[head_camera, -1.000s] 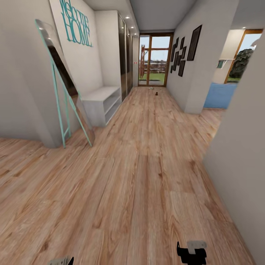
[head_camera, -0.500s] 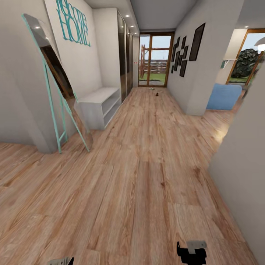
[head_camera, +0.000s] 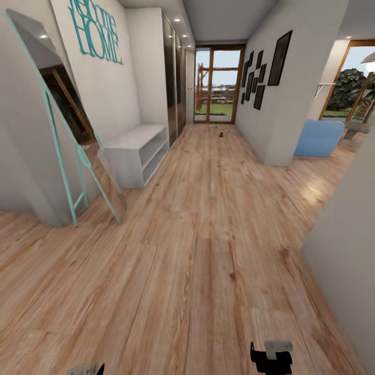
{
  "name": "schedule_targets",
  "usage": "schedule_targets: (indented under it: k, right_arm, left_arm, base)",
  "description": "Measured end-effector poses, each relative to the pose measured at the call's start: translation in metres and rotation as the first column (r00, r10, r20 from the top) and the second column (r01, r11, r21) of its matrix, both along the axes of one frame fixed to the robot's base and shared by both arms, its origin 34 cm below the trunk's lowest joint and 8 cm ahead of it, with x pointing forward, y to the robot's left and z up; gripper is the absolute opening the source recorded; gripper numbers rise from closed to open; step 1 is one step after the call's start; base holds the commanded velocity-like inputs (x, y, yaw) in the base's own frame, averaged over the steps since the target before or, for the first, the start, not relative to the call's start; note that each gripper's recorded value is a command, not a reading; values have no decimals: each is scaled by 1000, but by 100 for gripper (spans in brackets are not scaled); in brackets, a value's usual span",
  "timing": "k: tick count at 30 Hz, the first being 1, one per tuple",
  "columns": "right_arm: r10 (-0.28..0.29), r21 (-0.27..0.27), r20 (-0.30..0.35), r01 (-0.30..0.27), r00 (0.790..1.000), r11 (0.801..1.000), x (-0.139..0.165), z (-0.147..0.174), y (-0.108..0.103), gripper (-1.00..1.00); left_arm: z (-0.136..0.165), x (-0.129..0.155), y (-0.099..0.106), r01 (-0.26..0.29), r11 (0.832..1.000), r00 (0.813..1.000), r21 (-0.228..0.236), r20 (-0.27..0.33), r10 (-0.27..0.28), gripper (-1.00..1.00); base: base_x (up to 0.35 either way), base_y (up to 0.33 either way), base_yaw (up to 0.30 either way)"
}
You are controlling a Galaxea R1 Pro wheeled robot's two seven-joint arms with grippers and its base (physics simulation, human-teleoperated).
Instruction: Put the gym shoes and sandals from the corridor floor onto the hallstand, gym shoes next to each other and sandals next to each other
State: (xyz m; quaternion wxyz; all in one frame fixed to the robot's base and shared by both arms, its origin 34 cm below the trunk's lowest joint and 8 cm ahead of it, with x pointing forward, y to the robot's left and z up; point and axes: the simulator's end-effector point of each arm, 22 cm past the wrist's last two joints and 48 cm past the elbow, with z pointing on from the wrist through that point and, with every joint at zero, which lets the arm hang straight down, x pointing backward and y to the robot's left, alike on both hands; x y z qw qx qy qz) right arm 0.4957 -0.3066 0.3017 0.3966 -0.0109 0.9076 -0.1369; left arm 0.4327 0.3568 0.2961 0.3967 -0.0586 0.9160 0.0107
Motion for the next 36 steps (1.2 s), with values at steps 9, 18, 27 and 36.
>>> schedule_targets:
  k: [9, 18, 27, 36]
  right_arm:
    - [0, 0, 1, 0, 1000, 1000, 0, 0, 0, 100]
    - [0, 0, 1, 0, 1000, 1000, 1, 0, 0, 100]
    - [4, 0, 0, -4, 1000, 1000, 0, 0, 0, 100]
    - [6, -1, 0, -6, 1000, 1000, 0, 0, 0, 100]
  left_arm:
    - [0, 0, 0, 0, 1000, 1000, 0, -1, 0, 100]
    - [0, 0, -1, 0, 1000, 1000, -1, 0, 0, 100]
    - [0, 0, -1, 0, 1000, 1000, -1, 0, 0, 100]
    - [0, 0, -1, 0, 1000, 1000, -1, 0, 0, 100]
  base:
    - [337, 0, -239]
    - [337, 0, -58]
    - [337, 0, -2]
    - [337, 0, 0]
